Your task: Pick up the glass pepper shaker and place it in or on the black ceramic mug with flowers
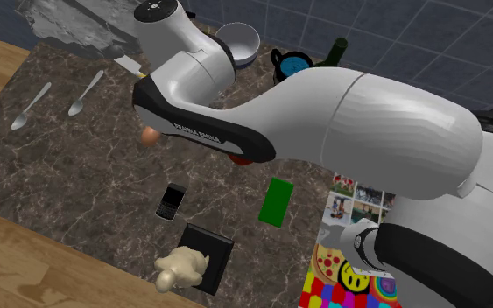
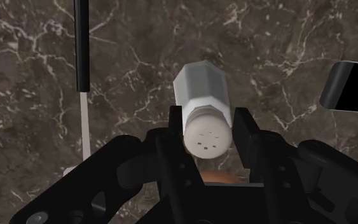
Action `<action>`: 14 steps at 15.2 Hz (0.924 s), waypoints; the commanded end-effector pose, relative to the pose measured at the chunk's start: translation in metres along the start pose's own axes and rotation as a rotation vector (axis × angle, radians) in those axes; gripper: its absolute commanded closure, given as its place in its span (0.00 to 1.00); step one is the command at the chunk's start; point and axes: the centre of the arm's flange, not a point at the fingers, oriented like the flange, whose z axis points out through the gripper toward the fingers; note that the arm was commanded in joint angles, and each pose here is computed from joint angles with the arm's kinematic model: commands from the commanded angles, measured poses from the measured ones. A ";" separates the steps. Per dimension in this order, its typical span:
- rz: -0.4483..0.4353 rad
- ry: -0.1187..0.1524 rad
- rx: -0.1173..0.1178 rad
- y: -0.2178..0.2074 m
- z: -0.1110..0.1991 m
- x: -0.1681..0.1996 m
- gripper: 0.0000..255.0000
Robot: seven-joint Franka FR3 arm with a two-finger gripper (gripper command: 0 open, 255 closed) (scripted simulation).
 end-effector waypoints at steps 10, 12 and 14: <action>0.000 0.000 0.000 -0.007 -0.058 0.001 1.00; 0.000 0.000 0.000 -0.008 -0.069 0.001 1.00; 0.000 0.000 0.000 -0.009 -0.079 0.001 1.00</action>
